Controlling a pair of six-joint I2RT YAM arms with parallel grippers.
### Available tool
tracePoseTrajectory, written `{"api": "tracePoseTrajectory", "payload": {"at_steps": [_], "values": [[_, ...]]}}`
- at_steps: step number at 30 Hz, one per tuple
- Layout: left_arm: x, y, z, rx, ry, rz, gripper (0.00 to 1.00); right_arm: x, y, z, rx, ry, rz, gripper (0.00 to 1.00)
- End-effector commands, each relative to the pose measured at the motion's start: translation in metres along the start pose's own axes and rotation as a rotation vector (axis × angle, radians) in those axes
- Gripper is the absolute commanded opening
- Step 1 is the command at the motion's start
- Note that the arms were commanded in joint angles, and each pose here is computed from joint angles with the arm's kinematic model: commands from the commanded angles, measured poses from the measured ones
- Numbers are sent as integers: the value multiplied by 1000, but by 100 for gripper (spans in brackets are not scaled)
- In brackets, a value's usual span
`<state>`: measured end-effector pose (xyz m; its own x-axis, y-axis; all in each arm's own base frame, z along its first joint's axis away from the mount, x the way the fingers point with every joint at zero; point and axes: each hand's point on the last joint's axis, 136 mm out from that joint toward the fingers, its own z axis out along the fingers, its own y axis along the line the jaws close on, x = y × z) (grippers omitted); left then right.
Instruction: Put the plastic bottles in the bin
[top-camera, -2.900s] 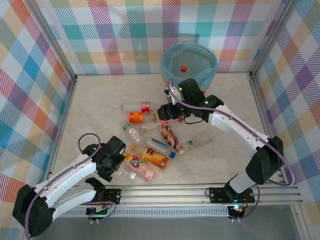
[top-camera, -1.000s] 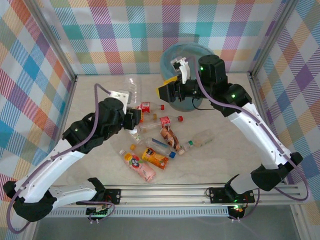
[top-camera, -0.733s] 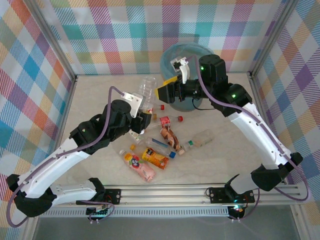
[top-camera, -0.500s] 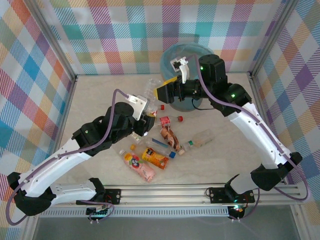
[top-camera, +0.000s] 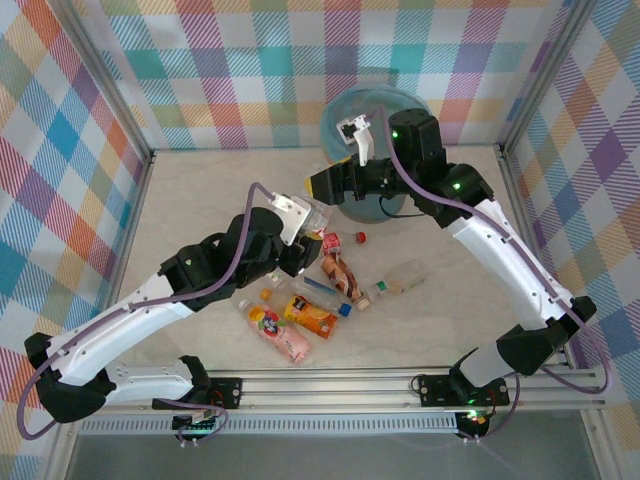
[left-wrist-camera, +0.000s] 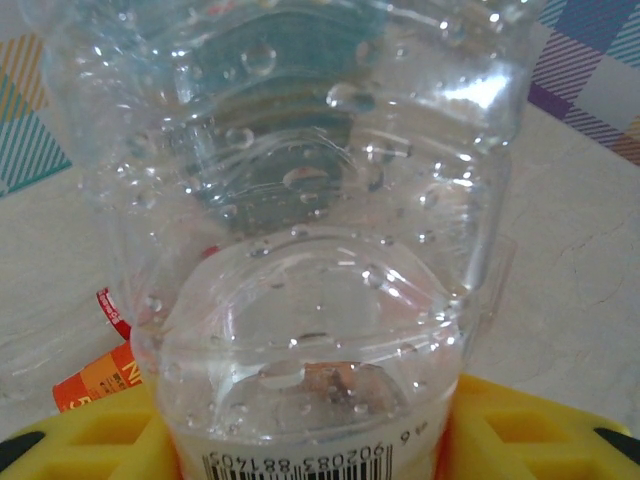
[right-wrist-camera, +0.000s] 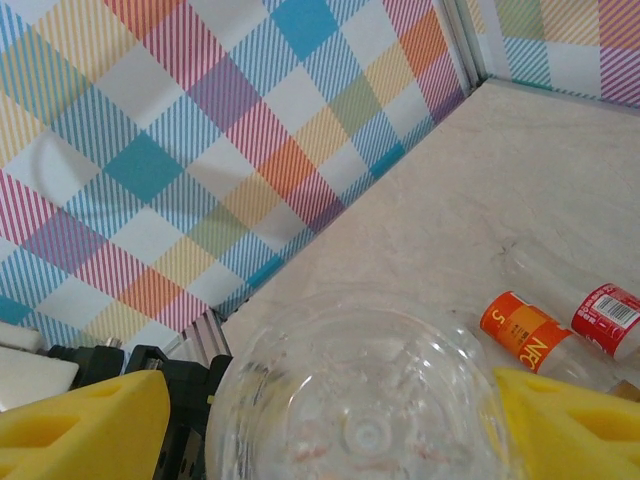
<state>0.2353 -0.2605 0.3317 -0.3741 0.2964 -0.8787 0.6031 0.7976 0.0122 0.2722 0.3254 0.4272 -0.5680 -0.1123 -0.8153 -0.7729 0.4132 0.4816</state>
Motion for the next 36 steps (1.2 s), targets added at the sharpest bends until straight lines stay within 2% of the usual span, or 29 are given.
{"api": "tracePoseTrajectory", "payload": {"at_steps": [1,10,19,26,30,36], "values": [[-13,-9,-2,28,-39,23,52,3,9,2,-44,14,7,78],[-17,-5,-4,9,-60,20,55,5,8,3,-43,23,10,63],[-20,2,-10,-20,-96,9,68,-1,8,-3,-19,-5,-16,56],[-23,6,-17,-25,-123,0,83,-8,10,-8,-5,-20,-35,54],[-27,6,-27,-4,-155,-14,89,-21,4,-20,93,-47,-111,54],[-42,3,-48,50,-232,-70,91,-65,-21,-52,341,-144,-271,54]]}}
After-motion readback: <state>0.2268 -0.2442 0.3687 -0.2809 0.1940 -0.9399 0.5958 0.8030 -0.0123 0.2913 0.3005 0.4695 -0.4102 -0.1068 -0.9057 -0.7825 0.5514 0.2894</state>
